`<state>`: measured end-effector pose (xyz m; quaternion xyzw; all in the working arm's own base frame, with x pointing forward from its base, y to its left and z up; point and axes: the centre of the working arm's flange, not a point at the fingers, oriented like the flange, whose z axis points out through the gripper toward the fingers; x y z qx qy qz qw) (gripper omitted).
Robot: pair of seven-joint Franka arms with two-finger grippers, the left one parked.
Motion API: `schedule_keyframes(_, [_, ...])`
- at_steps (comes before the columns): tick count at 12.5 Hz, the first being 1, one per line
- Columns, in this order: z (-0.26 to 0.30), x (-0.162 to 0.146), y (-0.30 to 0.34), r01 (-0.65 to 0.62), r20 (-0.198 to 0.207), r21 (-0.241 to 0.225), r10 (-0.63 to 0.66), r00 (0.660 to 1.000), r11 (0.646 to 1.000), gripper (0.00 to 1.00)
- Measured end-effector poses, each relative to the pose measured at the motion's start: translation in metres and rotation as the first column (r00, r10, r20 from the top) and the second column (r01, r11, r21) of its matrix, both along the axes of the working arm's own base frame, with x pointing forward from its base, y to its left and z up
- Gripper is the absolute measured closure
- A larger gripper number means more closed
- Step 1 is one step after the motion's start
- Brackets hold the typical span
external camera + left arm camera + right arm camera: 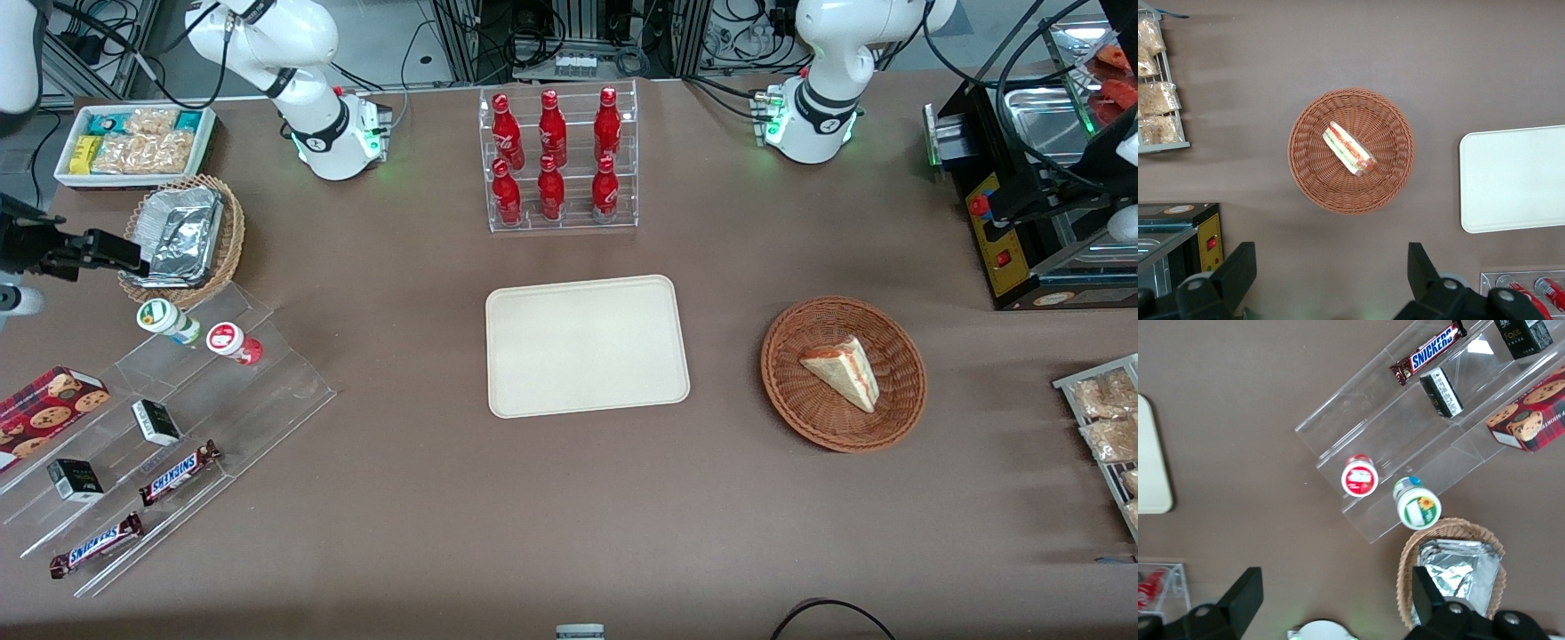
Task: Place green gum on tray
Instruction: 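Move the right gripper down over the green-labelled gum tub on the stand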
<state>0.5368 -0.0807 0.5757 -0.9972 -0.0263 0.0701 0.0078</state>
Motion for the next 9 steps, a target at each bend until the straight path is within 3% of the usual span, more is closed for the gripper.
schedule_keyframes(3, [-0.04,-0.001,-0.03,-0.134,0.042,0.014,0.134,0.99,0.991,0.0])
schedule_keyframes(9, [-0.114,-0.03,-0.079,-0.369,0.123,0.02,0.364,0.923,0.929,0.0])
